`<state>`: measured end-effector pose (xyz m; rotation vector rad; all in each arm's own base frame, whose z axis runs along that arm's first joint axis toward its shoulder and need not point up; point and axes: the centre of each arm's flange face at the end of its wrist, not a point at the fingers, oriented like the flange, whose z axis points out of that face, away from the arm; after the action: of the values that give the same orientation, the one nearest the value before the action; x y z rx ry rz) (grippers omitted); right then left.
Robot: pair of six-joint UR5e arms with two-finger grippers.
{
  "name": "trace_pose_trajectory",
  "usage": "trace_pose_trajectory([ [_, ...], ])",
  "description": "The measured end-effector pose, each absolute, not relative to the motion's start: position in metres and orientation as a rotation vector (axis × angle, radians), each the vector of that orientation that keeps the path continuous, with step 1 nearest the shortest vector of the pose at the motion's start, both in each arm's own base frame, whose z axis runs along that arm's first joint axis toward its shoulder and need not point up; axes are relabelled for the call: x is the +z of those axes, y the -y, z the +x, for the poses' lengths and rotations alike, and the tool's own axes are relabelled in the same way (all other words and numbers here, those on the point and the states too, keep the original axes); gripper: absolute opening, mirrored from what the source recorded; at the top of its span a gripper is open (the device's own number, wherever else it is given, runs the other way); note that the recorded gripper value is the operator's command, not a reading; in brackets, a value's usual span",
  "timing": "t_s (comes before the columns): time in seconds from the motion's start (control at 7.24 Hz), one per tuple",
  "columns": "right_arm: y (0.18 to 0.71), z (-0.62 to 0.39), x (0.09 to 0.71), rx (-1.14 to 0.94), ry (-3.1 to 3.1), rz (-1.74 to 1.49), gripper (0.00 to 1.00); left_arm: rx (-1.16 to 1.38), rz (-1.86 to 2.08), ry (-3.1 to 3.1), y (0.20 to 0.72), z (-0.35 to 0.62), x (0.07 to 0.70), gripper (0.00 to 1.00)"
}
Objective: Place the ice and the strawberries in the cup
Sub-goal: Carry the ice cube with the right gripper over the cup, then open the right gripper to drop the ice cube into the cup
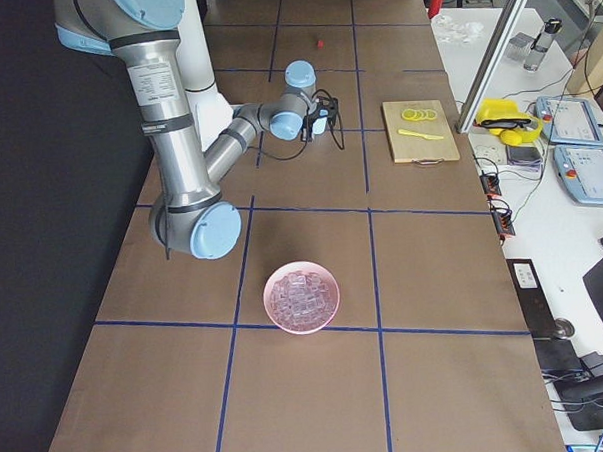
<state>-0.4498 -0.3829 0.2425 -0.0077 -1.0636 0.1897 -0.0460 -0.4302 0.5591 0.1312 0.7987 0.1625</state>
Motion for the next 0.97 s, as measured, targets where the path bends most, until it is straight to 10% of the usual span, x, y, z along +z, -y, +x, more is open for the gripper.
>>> trace_pose_trajectory([
  [0.55, 0.391, -0.562, 0.141, 0.325, 1.036, -0.013, 0.05, 0.163, 0.134, -0.798, 0.429, -0.046, 0.557, 1.0],
  [0.83, 0.395, -0.568, 0.148, 0.338, 1.015, -0.005, 0.34, 0.165, 0.137, -0.798, 0.429, -0.046, 0.556, 1.0],
  [0.97, 0.395, -0.571, 0.155, 0.34, 0.999, -0.002, 0.64, 0.165, 0.137, -0.798, 0.429, -0.046, 0.556, 1.0],
])
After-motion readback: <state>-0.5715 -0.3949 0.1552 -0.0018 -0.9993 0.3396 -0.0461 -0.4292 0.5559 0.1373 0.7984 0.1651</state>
